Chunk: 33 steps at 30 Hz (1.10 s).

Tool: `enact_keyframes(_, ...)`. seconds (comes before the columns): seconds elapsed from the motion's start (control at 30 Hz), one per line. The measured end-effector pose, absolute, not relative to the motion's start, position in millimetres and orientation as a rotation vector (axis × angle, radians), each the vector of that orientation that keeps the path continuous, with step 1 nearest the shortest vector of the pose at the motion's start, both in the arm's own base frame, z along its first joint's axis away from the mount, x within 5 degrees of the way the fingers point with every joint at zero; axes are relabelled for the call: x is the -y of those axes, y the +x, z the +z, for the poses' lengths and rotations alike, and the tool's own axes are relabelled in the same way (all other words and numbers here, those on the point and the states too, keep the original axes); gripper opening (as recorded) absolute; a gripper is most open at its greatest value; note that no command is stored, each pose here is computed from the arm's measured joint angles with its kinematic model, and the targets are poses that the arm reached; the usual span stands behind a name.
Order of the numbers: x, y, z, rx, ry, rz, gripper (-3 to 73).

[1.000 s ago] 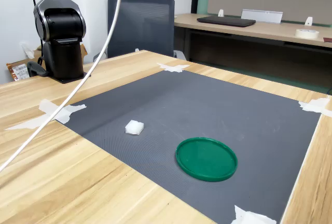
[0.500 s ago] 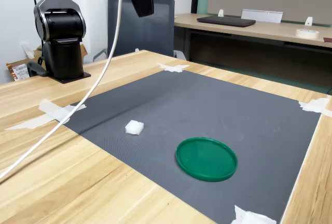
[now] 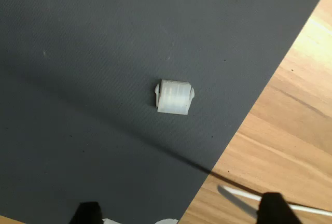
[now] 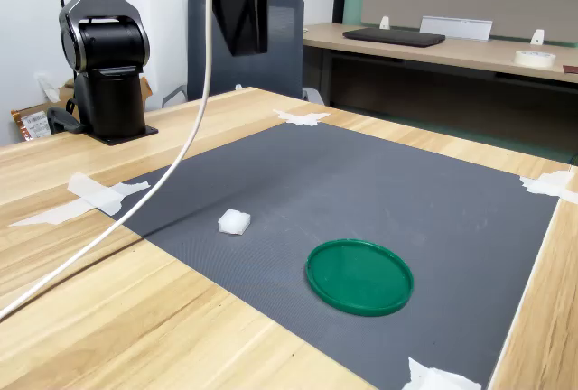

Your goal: Grasp a white terminal and put it in the green lid.

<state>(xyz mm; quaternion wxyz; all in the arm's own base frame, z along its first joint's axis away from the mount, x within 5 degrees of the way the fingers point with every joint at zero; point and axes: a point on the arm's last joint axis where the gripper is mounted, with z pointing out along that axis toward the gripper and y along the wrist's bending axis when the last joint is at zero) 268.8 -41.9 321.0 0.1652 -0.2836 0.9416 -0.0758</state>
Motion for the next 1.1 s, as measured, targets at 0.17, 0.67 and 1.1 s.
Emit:
enact_keyframes(0.17, 58, 276, 310, -2.707, -0.806, -0.225, 57.9)
enact_keyframes(0.67, 75, 280, 245, -2.752, -0.939, -0.152, 57.9)
enact_keyframes(1.1, 73, 288, 206, -2.703, -1.002, -0.12, 57.9)
